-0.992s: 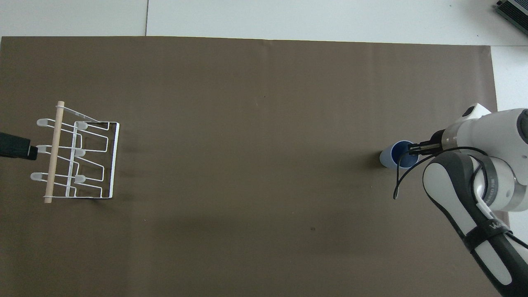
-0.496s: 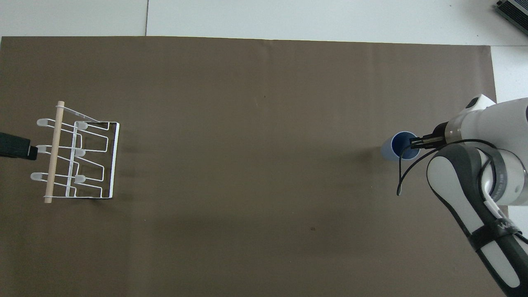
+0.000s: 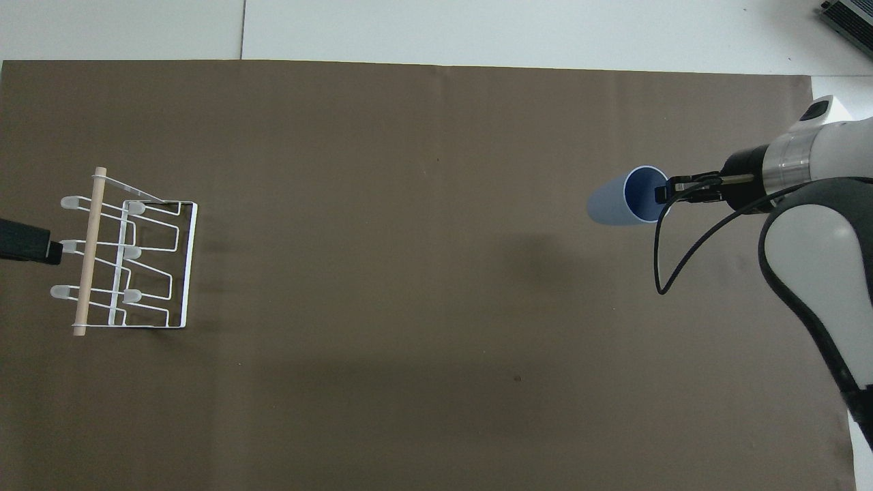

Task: Hang cup on cup holder
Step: 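Lift the blue cup with the right gripper and tip it sideways, then carry the cup toward center while the left gripper grasps its base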

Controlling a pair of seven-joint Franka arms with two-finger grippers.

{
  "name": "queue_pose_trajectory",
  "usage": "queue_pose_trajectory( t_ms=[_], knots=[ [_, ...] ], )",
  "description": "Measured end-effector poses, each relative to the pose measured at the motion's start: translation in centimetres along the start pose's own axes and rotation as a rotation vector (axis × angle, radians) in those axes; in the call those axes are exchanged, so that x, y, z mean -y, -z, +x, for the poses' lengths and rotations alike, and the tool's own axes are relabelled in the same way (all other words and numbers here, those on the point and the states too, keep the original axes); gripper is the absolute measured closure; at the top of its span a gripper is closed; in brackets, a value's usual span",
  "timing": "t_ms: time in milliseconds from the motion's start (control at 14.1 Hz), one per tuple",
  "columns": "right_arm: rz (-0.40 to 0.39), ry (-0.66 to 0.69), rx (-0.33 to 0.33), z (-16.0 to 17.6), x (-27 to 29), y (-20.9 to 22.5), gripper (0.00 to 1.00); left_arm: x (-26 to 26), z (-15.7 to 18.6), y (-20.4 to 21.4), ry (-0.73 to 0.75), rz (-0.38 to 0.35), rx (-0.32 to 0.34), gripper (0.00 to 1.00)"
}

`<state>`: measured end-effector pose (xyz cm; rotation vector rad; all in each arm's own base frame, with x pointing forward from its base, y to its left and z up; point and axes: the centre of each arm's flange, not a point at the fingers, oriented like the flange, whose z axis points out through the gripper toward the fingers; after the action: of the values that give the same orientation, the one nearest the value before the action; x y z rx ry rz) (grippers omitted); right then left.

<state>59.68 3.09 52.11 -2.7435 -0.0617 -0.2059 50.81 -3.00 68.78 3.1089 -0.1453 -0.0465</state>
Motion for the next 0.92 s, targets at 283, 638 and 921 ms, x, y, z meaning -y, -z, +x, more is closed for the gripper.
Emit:
queue_pose_trajectory(
  t_ms=[283,638,921],
  knots=[
    [0.336,-0.091,0.026,-0.1,3.3,0.6,0.96,-1.0,-0.1,0.3,0.054,0.000,-0.013,0.00],
    [0.626,-0.160,0.117,-1.6,7.1,-1.5,0.96,-7.6,0.4,0.6,0.341,-0.153,-0.028,0.00],
    [0.845,-0.251,0.134,-2.4,8.2,-3.4,0.96,-13.2,1.3,0.8,0.670,-0.319,-0.002,0.00]
  ],
)
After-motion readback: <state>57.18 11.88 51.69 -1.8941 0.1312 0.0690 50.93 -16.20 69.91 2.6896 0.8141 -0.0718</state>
